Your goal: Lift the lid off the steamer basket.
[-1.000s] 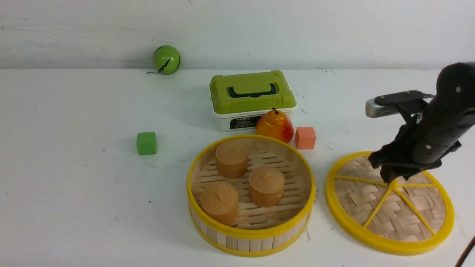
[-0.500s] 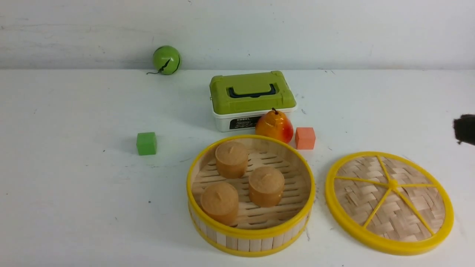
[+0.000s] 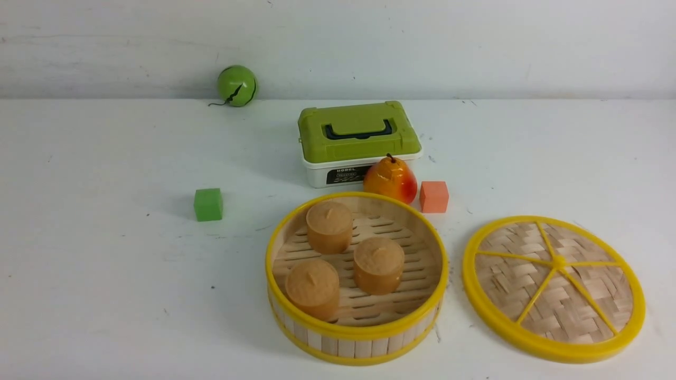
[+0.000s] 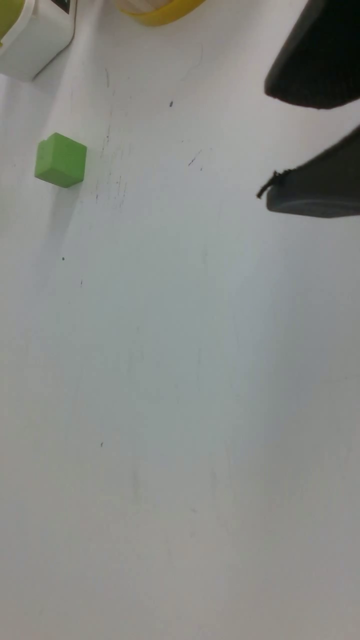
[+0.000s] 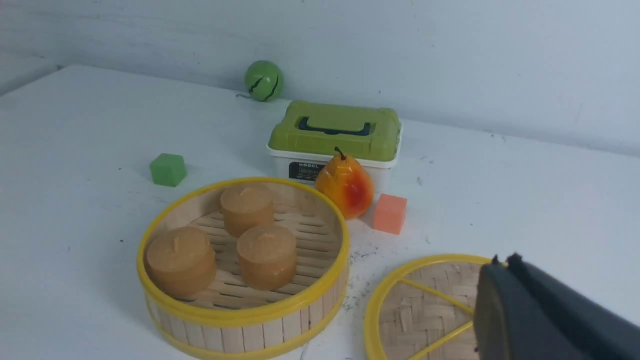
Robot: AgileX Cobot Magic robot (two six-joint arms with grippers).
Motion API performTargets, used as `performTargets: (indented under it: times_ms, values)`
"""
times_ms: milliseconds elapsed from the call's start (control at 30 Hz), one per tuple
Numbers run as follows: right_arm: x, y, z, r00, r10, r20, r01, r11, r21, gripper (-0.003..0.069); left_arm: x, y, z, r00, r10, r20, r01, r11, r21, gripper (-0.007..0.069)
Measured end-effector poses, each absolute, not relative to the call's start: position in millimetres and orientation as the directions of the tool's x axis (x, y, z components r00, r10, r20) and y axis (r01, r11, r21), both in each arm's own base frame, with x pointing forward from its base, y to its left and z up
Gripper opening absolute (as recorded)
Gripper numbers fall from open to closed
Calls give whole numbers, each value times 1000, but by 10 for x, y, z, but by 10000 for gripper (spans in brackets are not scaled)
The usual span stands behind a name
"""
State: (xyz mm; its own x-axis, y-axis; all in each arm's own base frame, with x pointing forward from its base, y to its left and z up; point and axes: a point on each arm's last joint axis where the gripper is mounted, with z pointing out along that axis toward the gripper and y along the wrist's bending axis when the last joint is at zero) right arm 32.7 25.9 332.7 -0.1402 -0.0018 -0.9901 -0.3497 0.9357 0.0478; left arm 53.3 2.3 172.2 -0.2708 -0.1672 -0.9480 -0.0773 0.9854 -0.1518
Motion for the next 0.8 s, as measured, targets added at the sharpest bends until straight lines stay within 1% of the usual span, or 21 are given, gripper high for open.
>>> performTargets:
  times_ms: [167,400,433,467,500,533,567,633,700,800]
  values:
    - [347,206,3095,-88,-18,-996,-296,955,9,-22,533,23,1722,-271,-167,-948,-77,985,-152,239]
    - [546,157,2692,-74,48,-996,-214,975,63,-22,533,23,1722,-271,-167,-948,-77,985,-152,239]
    - [597,139,2533,-66,57,-996,-188,980,68,-22,533,23,1722,-271,-167,-948,-77,985,-152,239]
    - [615,127,2476,-54,57,-997,-174,982,66,-22,533,23,1722,-271,-167,-948,-77,985,-152,239]
    - [641,114,2333,-61,49,-997,-157,986,58,-22,533,23,1722,-271,-167,-948,-77,985,-152,239]
    - [646,109,2320,-50,50,-998,-151,987,57,-22,533,23,1722,-271,-167,-948,-77,985,-152,239]
    - [658,94,2162,-53,42,-998,-133,990,48,-22,533,23,1722,-271,-167,-948,-77,985,-152,239]
    - [649,78,2027,-42,43,-998,-117,992,47,-22,533,23,1722,-271,-167,-948,-77,985,-152,239]
    - [622,63,1990,-25,42,-999,-98,994,45,-22,533,23,1722,-271,-167,-948,-77,985,-152,239]
    - [586,20,1961,-34,38,-999,-28,999,39,-22,533,23,1722,-271,-167,-948,-77,985,-152,239]
